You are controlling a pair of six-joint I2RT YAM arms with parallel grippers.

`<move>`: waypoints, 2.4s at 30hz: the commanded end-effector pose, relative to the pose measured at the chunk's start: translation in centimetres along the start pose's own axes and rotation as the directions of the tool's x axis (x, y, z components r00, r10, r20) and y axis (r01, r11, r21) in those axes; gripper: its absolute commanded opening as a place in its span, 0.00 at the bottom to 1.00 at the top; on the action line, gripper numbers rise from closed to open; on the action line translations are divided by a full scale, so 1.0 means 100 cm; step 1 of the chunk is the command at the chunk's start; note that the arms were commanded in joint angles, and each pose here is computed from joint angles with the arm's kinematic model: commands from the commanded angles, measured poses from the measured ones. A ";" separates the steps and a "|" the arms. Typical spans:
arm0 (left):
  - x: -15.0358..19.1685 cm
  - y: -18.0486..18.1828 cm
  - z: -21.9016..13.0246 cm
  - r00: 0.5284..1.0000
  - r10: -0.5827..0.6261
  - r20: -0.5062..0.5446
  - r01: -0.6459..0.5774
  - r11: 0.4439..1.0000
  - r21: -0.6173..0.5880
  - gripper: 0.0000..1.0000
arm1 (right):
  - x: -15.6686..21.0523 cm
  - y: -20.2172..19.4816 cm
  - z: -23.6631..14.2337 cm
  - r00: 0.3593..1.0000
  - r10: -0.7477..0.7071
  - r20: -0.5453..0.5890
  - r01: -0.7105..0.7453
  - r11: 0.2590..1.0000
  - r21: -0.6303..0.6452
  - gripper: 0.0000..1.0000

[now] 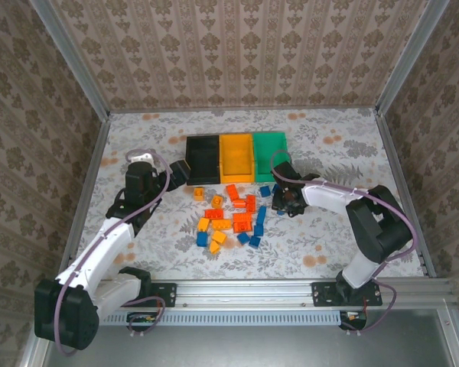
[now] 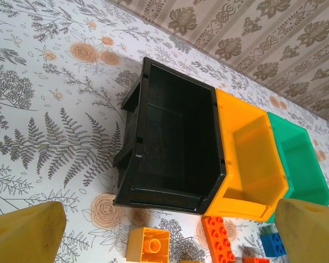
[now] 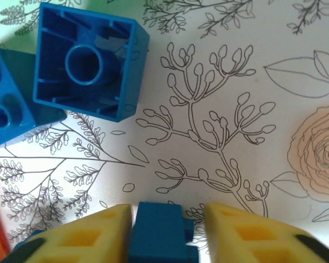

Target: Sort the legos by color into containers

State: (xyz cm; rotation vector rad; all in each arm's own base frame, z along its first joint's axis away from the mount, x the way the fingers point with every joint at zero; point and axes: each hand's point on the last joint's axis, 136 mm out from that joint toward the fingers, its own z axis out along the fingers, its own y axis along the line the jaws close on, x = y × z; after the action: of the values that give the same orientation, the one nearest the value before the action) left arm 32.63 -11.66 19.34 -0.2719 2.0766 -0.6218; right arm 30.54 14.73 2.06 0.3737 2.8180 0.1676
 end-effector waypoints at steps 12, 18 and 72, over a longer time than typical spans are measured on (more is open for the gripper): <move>0.013 0.002 0.000 0.997 0.032 -0.064 -0.033 0.999 -0.026 0.99 | -0.062 0.044 -0.075 0.979 -0.077 0.189 0.103 0.986 -0.130 0.16; 0.027 0.006 -0.005 0.995 0.040 -0.092 -0.043 0.999 -0.033 0.97 | -0.128 0.066 -0.071 0.958 -0.071 0.276 0.102 0.990 -0.097 0.17; 0.120 0.008 0.067 0.822 0.397 -0.408 -0.499 0.847 -0.181 0.30 | -0.144 0.058 -0.110 0.923 0.012 0.385 0.061 0.982 -0.177 0.67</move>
State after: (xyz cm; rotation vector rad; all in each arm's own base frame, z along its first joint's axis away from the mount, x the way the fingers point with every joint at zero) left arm 32.16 -18.03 5.08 0.1893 2.5132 -0.0672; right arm 42.29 16.25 16.37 0.2588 2.4255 0.3238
